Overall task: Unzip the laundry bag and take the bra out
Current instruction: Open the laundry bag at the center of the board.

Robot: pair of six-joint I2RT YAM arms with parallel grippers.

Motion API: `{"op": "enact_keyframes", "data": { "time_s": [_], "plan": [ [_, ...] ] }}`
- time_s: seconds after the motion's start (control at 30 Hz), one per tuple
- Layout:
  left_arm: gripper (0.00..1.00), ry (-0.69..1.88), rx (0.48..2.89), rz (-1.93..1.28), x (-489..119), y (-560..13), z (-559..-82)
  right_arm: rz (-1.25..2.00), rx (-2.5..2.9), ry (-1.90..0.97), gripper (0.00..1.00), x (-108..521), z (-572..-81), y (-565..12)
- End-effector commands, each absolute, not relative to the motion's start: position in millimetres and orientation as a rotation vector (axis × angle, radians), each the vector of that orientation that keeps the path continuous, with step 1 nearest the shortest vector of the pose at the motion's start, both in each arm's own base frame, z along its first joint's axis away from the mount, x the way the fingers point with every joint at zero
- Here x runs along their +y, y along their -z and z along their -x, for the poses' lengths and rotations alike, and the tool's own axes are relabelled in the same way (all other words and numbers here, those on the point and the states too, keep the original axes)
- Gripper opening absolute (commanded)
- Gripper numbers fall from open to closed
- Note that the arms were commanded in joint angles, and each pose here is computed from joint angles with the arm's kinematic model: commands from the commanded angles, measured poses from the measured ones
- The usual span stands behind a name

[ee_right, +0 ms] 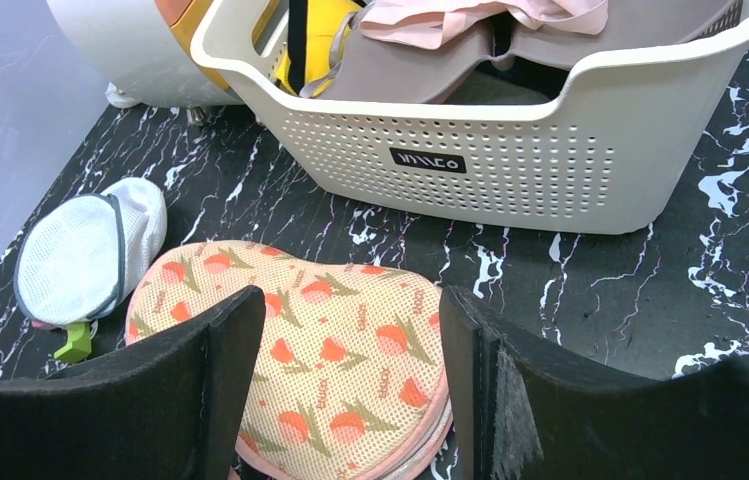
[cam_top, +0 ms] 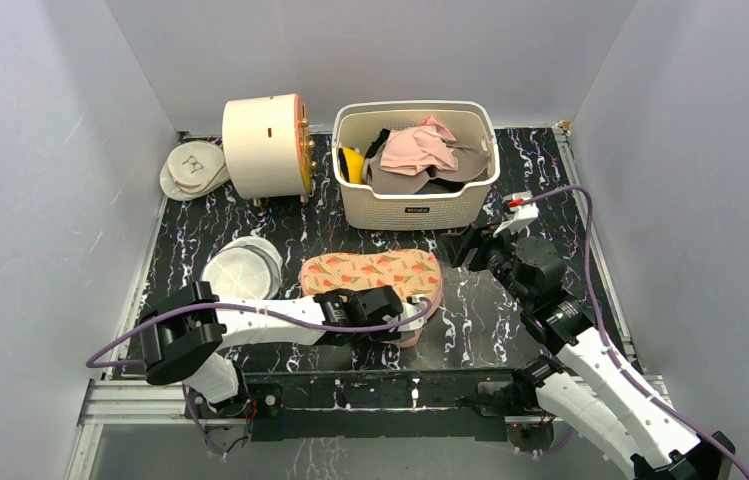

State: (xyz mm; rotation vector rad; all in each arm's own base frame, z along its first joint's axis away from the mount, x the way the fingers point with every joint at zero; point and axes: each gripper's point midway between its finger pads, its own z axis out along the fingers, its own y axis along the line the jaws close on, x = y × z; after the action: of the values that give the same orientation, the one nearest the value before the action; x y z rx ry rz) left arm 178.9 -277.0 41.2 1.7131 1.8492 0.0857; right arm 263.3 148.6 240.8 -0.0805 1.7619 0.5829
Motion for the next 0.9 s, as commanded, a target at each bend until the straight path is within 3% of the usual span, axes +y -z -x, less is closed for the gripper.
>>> {"op": "enact_keyframes", "data": {
  "time_s": [0.0, 0.23, 0.57, 0.63, 0.87],
  "plan": [
    [0.54, -0.21, 1.791, -1.612, -270, -66, -199, 0.09, 1.7, -0.596, 0.63, 149, -263, -257],
    [0.52, -0.199, 1.773, -1.61, -270, -69, -199, 0.092, 1.704, -0.595, 0.63, 148, -261, -256],
    [0.13, -0.143, 1.789, -1.595, -279, -72, -196, 0.091, 1.67, -0.619, 0.63, 149, -258, -273],
    [0.01, -0.111, 1.8, -1.592, -282, -72, -193, 0.086, 1.645, -0.615, 0.63, 145, -255, -286],
    [0.0, 0.084, 1.87, -1.437, -302, -96, -183, 0.03, 1.494, -0.6, 0.64, 119, -229, -351]
  ]
}}
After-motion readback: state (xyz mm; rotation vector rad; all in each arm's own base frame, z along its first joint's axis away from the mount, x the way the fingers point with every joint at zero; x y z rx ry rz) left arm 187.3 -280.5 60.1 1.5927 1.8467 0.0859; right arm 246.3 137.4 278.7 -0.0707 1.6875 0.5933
